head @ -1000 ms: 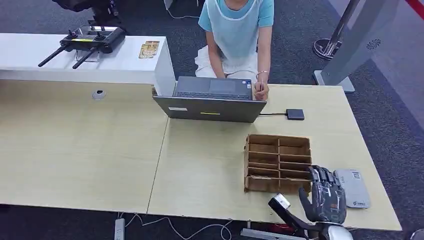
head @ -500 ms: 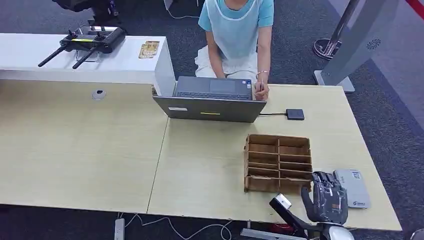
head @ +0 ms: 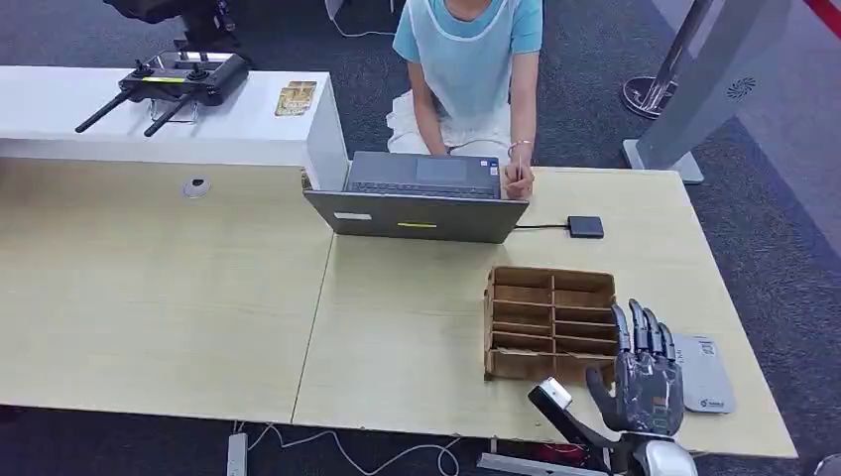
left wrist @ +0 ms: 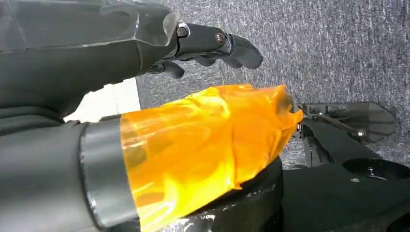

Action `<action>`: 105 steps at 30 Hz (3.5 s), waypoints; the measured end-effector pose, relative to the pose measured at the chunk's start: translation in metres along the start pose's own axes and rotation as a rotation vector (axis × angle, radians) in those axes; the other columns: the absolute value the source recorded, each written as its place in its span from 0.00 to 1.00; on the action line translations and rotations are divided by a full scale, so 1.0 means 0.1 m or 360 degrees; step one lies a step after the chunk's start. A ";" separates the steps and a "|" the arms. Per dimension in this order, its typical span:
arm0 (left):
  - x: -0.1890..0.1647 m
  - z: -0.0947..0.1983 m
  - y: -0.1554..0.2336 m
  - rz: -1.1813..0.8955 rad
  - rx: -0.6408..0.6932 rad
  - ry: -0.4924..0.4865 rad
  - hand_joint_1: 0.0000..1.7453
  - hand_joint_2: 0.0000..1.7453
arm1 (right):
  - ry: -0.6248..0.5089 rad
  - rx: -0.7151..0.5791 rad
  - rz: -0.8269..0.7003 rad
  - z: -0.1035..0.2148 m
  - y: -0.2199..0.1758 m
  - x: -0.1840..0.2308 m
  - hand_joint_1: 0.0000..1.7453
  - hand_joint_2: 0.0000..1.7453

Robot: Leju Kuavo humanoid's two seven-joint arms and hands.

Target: Pass the card to the sensor for recognition and then transmit it.

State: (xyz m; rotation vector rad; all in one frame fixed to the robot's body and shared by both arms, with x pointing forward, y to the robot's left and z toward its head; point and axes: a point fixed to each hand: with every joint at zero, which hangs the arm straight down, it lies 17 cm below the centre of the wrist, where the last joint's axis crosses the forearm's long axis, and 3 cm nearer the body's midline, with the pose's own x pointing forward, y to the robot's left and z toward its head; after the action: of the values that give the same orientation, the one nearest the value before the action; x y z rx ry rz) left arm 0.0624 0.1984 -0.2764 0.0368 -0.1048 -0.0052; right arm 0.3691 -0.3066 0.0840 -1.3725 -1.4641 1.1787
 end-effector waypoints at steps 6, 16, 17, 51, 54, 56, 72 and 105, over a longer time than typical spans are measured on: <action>0.00 0.00 -0.01 0.0001 -0.0002 0.0002 0.00 0.00 | 0.0001 -0.0006 -0.0001 -0.03 0.00 0.00 0.36 1.00; -0.02 0.00 -0.01 0.0001 -0.0004 0.0021 0.00 0.00 | 0.0000 -0.0009 -0.0002 -0.04 0.00 0.00 0.73 1.00; -0.02 0.00 -0.01 0.0001 -0.0004 0.0021 0.00 0.00 | 0.0000 -0.0012 -0.0003 -0.04 0.00 0.00 0.74 1.00; -0.02 0.00 0.00 0.0004 0.0002 0.0022 0.00 0.00 | 0.0010 -0.0067 -0.0116 -0.07 -0.08 -0.02 0.98 1.00; -0.02 0.00 0.00 0.0005 0.0002 0.0021 0.00 0.00 | 0.0013 -0.0084 -0.0135 -0.09 -0.12 -0.03 0.97 1.00; -0.02 0.00 0.00 0.0005 0.0002 0.0021 0.00 0.00 | 0.0015 -0.0092 -0.0137 -0.09 -0.14 -0.04 0.90 1.00; -0.02 0.00 0.00 0.0005 -0.0001 0.0022 0.00 0.00 | 0.0023 -0.0032 -0.0142 -0.10 -0.08 -0.07 0.20 1.00; -0.05 0.00 -0.01 0.0000 -0.0003 0.0040 0.00 0.00 | 0.0027 0.0037 -0.0095 -0.16 0.12 -0.11 0.32 1.00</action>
State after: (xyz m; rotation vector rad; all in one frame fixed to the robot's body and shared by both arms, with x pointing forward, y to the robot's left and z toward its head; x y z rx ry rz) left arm 0.0578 0.1975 -0.2767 0.0349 -0.0794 -0.0048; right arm 0.3886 -0.3158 0.0769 -1.3112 -1.4647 1.1404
